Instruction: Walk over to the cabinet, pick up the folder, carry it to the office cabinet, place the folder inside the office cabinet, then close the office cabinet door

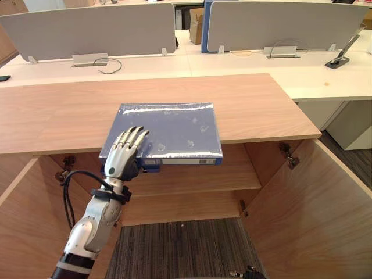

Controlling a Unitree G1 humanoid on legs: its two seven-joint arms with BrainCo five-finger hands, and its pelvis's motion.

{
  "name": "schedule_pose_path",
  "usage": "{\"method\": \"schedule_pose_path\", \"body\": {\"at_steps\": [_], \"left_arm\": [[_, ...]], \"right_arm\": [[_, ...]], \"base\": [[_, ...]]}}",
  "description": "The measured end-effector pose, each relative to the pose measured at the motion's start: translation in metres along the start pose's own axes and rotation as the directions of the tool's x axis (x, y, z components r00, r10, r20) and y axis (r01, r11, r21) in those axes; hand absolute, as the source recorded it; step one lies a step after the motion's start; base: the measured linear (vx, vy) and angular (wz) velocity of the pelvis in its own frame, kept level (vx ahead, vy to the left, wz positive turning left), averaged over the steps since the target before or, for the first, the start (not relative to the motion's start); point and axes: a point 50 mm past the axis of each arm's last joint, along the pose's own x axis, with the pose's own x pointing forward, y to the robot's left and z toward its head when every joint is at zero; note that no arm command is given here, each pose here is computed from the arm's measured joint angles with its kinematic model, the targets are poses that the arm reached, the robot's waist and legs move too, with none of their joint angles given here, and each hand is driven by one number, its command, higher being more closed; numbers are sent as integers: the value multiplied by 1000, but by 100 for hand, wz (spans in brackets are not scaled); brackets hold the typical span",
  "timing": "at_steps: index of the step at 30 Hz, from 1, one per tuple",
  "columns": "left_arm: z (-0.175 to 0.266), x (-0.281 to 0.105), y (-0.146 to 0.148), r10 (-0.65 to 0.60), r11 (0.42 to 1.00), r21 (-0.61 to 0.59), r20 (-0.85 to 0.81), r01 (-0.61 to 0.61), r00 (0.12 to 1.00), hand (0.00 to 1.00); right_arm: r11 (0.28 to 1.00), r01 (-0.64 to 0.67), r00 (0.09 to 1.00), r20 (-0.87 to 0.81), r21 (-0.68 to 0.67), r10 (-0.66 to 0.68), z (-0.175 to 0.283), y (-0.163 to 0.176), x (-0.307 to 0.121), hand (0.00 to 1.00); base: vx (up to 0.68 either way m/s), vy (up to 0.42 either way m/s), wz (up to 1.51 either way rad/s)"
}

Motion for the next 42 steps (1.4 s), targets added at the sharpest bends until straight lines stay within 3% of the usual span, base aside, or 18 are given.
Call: {"method": "schedule_pose_path", "body": {"at_steps": [2, 3, 15, 21, 25, 29, 30, 31, 32, 33, 35, 36, 38, 41, 42], "left_arm": [[-2, 1, -1, -7, 1000, 16, -5, 7, 1000, 0], [-3, 2, -3, -12, 1000, 23, -11, 12, 1000, 100], [-9, 19, 0, 52, 993, 107, -12, -50, 999, 100], [-1, 17, -1, 100, 993, 69, -19, -98, 995, 100], [23, 6, 6, 165, 983, -76, -1, -165, 986, 100], [49, -5, 16, 207, 901, -390, -3, -192, 978, 100], [49, -6, 19, 199, 816, -548, -33, -185, 979, 100], [48, -6, 20, 202, 782, -593, -50, -192, 978, 100], [42, -6, 23, 205, 671, -707, -111, -222, 972, 100], [37, -7, 25, 205, 614, -751, -147, -244, 968, 100], [14, -19, 27, 176, 320, -882, -304, -346, 936, 100], [9, -23, 27, 167, 251, -893, -339, -373, 926, 100], [-6, -39, 24, 128, -4, -888, -457, -461, 880, 100], [-17, -57, 24, 110, -178, -845, -526, -504, 843, 100], [-17, -60, 25, 111, -209, -839, -531, -502, 840, 100]], "right_arm": [[1000, 0, 1000, 8, 0, 0, 2, 0, 0, 0], [1000, 0, 1000, 12, 1, 0, 3, 0, 0, 0], [1000, -1, 1000, 21, -1, 1, 5, 0, 0, 0], [1000, 5, 1000, 18, -2, -5, 4, 0, 0, 0], [1000, 18, 1000, 11, -2, -18, 1, -2, 0, 0], [1000, 24, 1000, 5, 3, -24, -1, -2, -1, 0], [999, 20, 1000, 7, 39, -21, 0, -1, 0, 0], [999, 17, 1000, 12, 49, -18, 2, 0, 0, 0], [996, 9, 1000, 19, 89, -11, 4, 1, -1, 0], [995, 1, 1000, 28, 99, -4, 5, 3, -1, 0], [989, -46, 992, 126, 143, 27, 23, 10, -4, 0], [986, -59, 986, 162, 156, 33, 30, 11, -6, 0], [972, -125, 941, 334, 196, 54, 62, 15, -17, 0], [941, -242, 821, 567, 237, 68, 109, 19, -44, 0], [931, -272, 790, 609, 243, 72, 118, 20, -50, 0]], "base": [[-51, 13, -2], [-49, 9, -1], [-11, 1, 0], [-6, 2, 0], [0, 0, 0], [-12, 13, -8], [-35, 9, -8], [-72, 16, -9], [-52, 12, -7], [-69, 17, -15], [-80, 14, -18], [-79, 7, -8], [-55, 8, 1], [-52, 10, 2], [-48, 5, 3]]}}
